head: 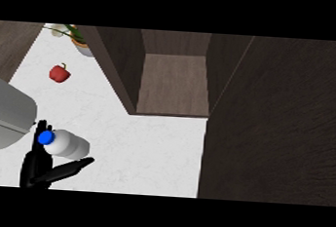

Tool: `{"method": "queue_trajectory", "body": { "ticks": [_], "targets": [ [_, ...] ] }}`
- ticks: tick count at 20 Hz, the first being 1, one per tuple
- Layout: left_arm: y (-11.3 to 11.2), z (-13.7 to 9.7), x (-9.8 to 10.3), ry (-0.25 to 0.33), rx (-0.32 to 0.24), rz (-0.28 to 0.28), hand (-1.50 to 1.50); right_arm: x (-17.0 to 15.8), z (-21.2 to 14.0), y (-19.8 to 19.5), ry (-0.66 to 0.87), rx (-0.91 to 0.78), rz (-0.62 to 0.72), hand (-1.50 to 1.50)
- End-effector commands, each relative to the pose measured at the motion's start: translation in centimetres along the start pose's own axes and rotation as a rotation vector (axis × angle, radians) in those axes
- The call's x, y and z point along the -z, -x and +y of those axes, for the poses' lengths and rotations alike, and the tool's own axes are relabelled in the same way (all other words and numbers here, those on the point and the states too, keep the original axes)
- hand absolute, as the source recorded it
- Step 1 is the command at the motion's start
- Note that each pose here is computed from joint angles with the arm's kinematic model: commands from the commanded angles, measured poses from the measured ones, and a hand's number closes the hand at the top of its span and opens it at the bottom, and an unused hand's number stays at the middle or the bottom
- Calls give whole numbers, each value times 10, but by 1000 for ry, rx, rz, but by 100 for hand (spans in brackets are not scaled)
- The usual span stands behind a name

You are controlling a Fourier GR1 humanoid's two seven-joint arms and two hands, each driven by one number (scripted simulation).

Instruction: Pick up the bottled water, place it into the cabinet and close the cabinet

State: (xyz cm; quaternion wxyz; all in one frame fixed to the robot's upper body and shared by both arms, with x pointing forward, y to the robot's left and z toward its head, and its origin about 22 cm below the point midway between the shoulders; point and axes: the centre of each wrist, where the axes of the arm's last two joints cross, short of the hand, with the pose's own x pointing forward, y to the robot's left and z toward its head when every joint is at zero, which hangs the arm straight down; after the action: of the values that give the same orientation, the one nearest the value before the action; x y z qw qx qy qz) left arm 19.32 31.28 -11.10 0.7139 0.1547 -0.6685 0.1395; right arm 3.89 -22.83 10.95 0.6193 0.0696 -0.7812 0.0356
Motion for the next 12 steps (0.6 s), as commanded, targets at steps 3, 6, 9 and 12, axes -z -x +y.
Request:
{"method": "queue_trajectory", "body": {
  "ticks": [3, 6, 9, 12],
  "targets": [
    [27, -14, -2, 39, -75, 6, -150, -4, 4, -34, -5, 35, -38, -150],
    [40, -19, -1, 11, -116, -17, -150, -10, -4, -22, 6, 1, -22, -150],
    [45, -11, 3, -27, -143, -21, 150, -6, -13, -16, 8, -2, -25, -150],
    [48, -10, 6, -42, -180, -33, 150, -11, 3, -21, 11, -2, -12, -150]
  ]
}}
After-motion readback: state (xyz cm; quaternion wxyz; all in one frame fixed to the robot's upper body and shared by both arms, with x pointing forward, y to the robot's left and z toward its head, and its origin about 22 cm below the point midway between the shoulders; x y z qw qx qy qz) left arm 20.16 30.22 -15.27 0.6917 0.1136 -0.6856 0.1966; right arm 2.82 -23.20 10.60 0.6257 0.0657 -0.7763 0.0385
